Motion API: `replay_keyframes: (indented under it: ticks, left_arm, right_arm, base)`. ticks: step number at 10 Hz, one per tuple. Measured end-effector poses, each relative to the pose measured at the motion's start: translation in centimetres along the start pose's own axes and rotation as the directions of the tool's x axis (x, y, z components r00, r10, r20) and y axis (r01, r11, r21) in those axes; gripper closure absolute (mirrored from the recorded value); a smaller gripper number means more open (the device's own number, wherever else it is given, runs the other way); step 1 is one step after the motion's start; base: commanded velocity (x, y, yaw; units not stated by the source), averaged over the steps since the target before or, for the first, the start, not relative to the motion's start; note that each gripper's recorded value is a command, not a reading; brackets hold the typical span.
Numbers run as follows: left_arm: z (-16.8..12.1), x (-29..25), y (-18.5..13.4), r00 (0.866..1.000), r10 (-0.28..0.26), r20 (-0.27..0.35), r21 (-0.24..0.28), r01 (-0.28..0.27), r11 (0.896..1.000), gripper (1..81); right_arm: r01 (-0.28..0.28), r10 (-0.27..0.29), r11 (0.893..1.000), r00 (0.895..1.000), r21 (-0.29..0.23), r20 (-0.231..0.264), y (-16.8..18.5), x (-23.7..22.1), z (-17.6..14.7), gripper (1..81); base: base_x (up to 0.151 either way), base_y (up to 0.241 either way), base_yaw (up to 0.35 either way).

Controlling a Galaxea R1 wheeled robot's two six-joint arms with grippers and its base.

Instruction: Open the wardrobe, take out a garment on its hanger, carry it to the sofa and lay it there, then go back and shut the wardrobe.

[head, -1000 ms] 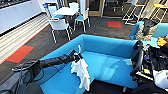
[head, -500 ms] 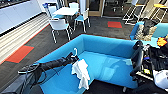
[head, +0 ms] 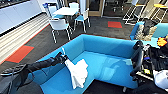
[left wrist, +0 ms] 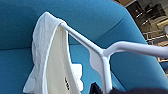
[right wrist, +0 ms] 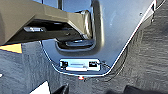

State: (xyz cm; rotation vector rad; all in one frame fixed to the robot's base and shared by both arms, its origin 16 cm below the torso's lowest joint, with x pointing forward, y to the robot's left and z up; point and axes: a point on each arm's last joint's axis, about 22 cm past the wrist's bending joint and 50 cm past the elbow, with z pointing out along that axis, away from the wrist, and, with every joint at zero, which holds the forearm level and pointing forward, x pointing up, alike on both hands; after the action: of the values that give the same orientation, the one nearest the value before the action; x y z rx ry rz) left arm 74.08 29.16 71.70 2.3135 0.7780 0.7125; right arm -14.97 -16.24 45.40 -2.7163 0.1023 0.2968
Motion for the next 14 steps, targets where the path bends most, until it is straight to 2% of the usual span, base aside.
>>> replay_keyframes:
  ticks: [2,4,5,6,8,11,12,14]
  left_arm:
    - [-3.4,2.4,-3.0,0.999,-0.012,-0.036,0.024,0.013,1.0,81.1]
    - [-7.5,4.2,-8.6,0.996,-0.035,-0.08,0.083,0.041,0.996,81.1]
    - [-8.5,4.0,-11.1,0.996,-0.036,-0.085,0.114,0.046,0.992,81.1]
    - [-8.3,2.7,-12.1,0.997,-0.031,-0.068,0.126,0.039,0.991,81.1]
    - [-7.2,-0.8,-12.4,1.0,-0.019,-0.025,0.106,0.021,0.994,81.1]
    - [-7.3,-3.9,-15.4,1.0,-0.011,0.002,0.121,0.01,0.993,81.1]
    - [-7.2,-4.3,-15.2,1.0,-0.009,0.002,0.105,0.008,0.994,1.0]
    - [-8.3,-2.5,-15.7,0.999,-0.01,-0.03,0.099,0.013,0.995,1.0]
  right_arm:
    - [0.027,-0.027,1.0,0.999,0.007,0.018,-0.2,-0.1,0.1,1.0]
    - [0.062,-0.062,0.998,0.998,0.016,0.032,-0.3,0.6,0.3,1.0]
    - [0.068,-0.069,0.998,0.997,0.017,0.031,-0.4,0.9,0.4,1.0]
    - [0.069,-0.069,0.997,0.997,0.018,0.03,-0.4,1.0,0.4,1.0]
    - [0.068,-0.069,0.998,0.997,0.018,0.032,-0.4,0.8,0.4,1.0]
    - [0.073,-0.074,0.997,0.997,0.019,0.032,-0.5,0.8,0.4,1.0]
    - [0.075,-0.076,0.997,0.997,0.02,0.032,-0.5,0.8,0.4,1.0]
    - [0.076,-0.077,0.997,0.997,0.02,0.031,-0.5,0.7,0.4,1.0]
  base:
    - [0.0,0.0,0.0]
    - [0.0,0.0,0.0]
    - [0.0,0.0,0.0]
    - [0.0,0.0,0.0]
    - [0.0,0.0,0.0]
    - [0.0,0.0,0.0]
    - [0.0,0.0,0.0]
    - [0.0,0.0,0.0]
